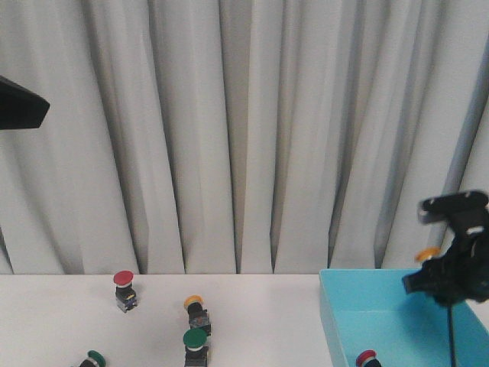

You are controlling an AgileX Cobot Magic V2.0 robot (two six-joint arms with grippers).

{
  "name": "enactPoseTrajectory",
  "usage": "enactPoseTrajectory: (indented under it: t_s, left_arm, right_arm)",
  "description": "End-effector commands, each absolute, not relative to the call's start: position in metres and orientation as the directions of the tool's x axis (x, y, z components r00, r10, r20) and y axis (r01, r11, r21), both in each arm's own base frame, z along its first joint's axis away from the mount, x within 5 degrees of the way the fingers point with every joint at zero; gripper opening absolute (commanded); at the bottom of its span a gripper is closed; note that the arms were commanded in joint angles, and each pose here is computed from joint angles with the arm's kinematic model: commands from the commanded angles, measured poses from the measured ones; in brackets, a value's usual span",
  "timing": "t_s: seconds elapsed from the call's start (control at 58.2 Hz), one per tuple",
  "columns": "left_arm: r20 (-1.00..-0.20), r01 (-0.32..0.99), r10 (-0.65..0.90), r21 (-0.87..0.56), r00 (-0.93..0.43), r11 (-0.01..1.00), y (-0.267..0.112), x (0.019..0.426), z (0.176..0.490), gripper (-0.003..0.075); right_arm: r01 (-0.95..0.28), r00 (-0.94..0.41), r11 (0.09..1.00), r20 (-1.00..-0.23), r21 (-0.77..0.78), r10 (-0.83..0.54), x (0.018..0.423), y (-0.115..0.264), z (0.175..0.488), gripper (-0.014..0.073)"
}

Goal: Pick red and yellow buttons and place in box
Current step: 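Lower the yellow button into the blue box and open the right gripper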

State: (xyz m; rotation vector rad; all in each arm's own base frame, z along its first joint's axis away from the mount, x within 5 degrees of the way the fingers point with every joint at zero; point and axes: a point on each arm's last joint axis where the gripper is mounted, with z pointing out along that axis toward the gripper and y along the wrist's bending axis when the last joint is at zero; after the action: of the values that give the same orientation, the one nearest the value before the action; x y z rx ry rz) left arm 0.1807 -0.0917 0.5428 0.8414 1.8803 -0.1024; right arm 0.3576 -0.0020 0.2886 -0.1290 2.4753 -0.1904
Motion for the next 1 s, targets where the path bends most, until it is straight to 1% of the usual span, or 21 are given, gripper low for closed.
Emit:
enactPoseTrajectory:
  t_s: [0.0, 0.206, 0.344, 0.464, 0.601, 0.756, 0.876, 0.928, 0.979]
  left_arm:
    - [-0.873, 0.564, 0.464, 0.310, -0.150, 0.765, -0.090, 0.176, 0.555, -0.0006]
    - [-0.873, 0.564, 0.464, 0.310, -0.149, 0.766, -0.090, 0.176, 0.555, -0.0006]
    - [-0.874, 0.564, 0.463, 0.310, -0.149, 0.765, -0.090, 0.176, 0.555, -0.0006]
    - [-0.875, 0.563, 0.462, 0.310, -0.147, 0.766, -0.090, 0.176, 0.556, -0.0005]
    - [-0.877, 0.562, 0.459, 0.310, -0.143, 0.767, -0.090, 0.176, 0.556, -0.0005]
    - [-0.884, 0.556, 0.450, 0.313, -0.127, 0.770, -0.091, 0.177, 0.558, -0.0005]
    - [-0.890, 0.551, 0.443, 0.315, -0.113, 0.773, -0.091, 0.177, 0.559, -0.0005]
    - [-0.890, 0.551, 0.442, 0.315, -0.113, 0.773, -0.091, 0.177, 0.559, -0.0005]
    - [-0.890, 0.551, 0.442, 0.315, -0.113, 0.773, -0.091, 0.177, 0.559, -0.0005]
  right_arm:
    - [-0.042, -0.767, 0.984, -0.626, -0.174, -0.143, 0.370, -0.004, 0.287, 0.0043]
    - [-0.056, -0.836, 0.987, -0.534, -0.150, -0.128, 0.389, -0.003, 0.238, 0.0046]
    - [-0.003, -0.862, 0.997, -0.505, -0.075, -0.041, 0.396, -0.010, 0.215, 0.0048]
    - [0.049, -0.874, 0.999, -0.485, -0.016, 0.035, 0.399, -0.022, 0.203, 0.0051]
    - [0.057, -0.890, 0.998, -0.453, 0.016, 0.058, 0.399, -0.033, 0.192, 0.0060]
    - [0.026, -0.901, 0.998, -0.431, 0.053, 0.047, 0.400, -0.033, 0.183, 0.0074]
    - [-0.004, -0.906, 0.999, -0.422, 0.051, 0.018, 0.401, -0.032, 0.179, 0.0122]
    - [-0.007, -0.906, 0.999, -0.422, 0.049, 0.014, 0.401, -0.032, 0.179, 0.0162]
    - [-0.009, -0.907, 0.999, -0.421, 0.047, 0.012, 0.401, -0.032, 0.179, 0.0224]
